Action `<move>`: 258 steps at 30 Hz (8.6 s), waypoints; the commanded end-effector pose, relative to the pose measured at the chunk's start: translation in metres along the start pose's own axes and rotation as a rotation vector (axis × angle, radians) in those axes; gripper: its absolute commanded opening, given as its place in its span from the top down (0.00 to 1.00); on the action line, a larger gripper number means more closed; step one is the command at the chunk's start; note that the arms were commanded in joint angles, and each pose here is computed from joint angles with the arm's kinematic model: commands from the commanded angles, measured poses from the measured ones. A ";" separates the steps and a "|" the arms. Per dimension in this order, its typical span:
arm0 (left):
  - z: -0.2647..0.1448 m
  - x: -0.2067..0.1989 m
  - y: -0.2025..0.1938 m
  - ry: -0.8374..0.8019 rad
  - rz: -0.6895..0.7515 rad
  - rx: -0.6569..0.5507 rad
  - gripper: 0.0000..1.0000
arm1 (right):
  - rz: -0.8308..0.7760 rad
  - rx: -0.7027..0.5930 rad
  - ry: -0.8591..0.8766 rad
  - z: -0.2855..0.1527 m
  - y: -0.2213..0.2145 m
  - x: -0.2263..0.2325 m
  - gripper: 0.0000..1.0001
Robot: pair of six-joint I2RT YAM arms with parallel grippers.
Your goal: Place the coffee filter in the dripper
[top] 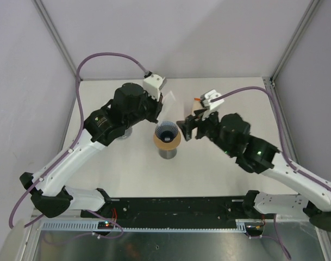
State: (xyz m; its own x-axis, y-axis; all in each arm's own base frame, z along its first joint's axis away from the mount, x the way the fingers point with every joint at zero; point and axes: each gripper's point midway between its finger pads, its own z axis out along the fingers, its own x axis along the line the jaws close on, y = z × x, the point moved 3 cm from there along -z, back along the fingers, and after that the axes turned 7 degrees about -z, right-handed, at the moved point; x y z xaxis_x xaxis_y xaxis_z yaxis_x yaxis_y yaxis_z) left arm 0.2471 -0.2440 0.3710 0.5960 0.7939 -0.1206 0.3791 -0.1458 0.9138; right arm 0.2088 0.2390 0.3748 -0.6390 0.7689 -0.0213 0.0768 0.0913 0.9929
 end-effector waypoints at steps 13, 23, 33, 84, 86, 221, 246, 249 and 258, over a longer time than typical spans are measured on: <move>-0.009 0.022 0.042 0.221 -0.323 -0.212 0.98 | 0.032 -0.269 -0.220 0.056 0.051 0.047 0.43; -0.010 0.020 0.043 0.207 -0.331 -0.214 0.98 | -0.032 -0.235 -0.217 0.077 0.041 0.055 0.44; -0.012 0.020 0.041 0.205 -0.327 -0.213 0.97 | -0.061 -0.186 -0.228 0.088 0.029 0.053 0.48; -0.017 0.023 0.034 0.187 -0.313 -0.202 0.96 | -0.089 -0.161 -0.367 0.088 0.020 0.027 0.73; -0.016 0.021 0.033 0.174 -0.311 -0.195 0.97 | -0.090 -0.161 -0.391 0.089 0.019 0.022 0.72; 0.012 0.120 -0.068 -0.011 -0.194 0.108 0.22 | -0.080 0.847 0.414 0.110 -0.123 0.038 1.00; 0.009 0.133 -0.061 0.068 -0.185 0.085 0.19 | -0.141 0.973 0.210 0.148 -0.180 0.032 1.00; 0.009 0.134 -0.063 0.071 -0.189 0.088 0.19 | -0.135 0.987 0.211 0.150 -0.185 0.030 1.00; 0.001 0.114 -0.067 -0.026 -0.248 0.087 0.21 | -0.124 0.972 0.183 0.150 -0.171 0.028 1.00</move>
State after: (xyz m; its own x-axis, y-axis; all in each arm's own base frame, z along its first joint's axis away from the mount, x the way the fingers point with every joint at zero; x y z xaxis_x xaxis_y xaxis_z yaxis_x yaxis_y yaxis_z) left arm 0.3022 -0.1395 0.2805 0.4651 0.8352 -0.2936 0.5898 -0.0450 0.8063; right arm 0.2860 0.3373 0.1674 -0.8075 0.5898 -0.0108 0.5318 0.7359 0.4191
